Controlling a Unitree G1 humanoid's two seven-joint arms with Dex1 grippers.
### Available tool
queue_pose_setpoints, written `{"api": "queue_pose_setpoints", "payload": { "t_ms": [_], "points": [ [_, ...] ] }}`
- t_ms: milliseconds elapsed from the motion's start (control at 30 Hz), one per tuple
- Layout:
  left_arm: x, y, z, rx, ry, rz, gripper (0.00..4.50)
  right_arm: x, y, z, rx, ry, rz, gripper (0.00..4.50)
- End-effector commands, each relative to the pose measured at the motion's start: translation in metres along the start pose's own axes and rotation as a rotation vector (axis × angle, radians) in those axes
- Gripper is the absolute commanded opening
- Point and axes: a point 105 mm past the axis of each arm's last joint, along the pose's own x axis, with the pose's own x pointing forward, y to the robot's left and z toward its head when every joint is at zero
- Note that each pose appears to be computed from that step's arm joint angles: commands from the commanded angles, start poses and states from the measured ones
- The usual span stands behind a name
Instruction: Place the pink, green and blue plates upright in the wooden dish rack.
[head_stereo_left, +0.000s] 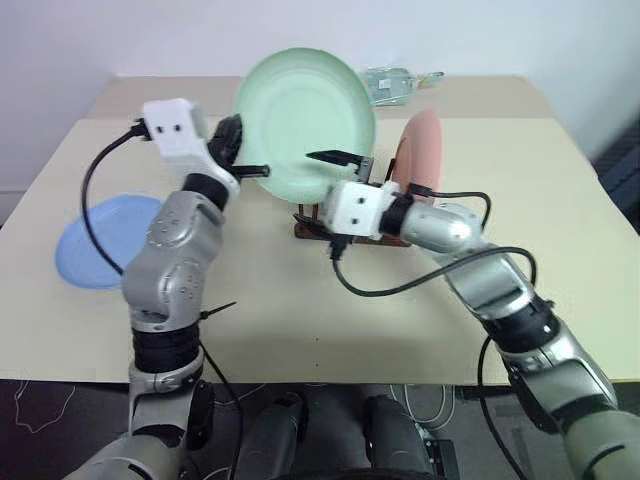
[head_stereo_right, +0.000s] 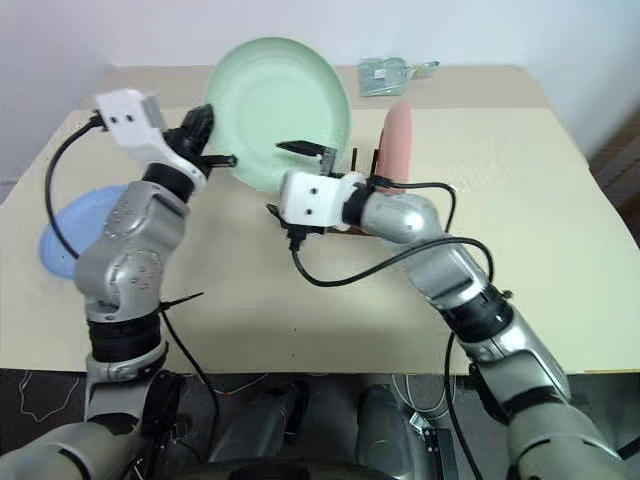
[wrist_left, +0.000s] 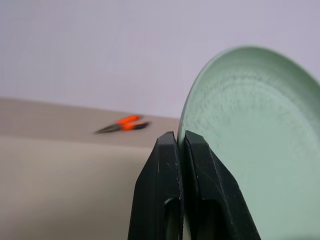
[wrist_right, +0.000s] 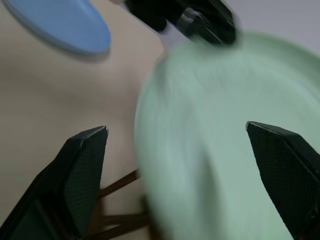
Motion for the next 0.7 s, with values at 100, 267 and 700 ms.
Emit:
{"api": "queue_pose_setpoints", "payload": {
  "t_ms": [100, 267, 700],
  "points": [
    [-0.003, -0.013, 0.027, 0.005, -0.102, -0.019, 0.0, 0.005, -0.002, -0.007, -0.135, 0.034, -0.054, 3.2],
    [-0.004, -0.01, 0.026, 0.008, -0.093, -0.02, 0.0, 0.003, -0.001, -0.009, -0.139, 0.043, -0.068, 0.53],
    [-0.033, 0.093, 0.091, 0.132, -0.389, 0.355, 3.04, -0.023, -0.028, 0.02, 0.237, -0.161, -0.281, 0.0]
  ]
}}
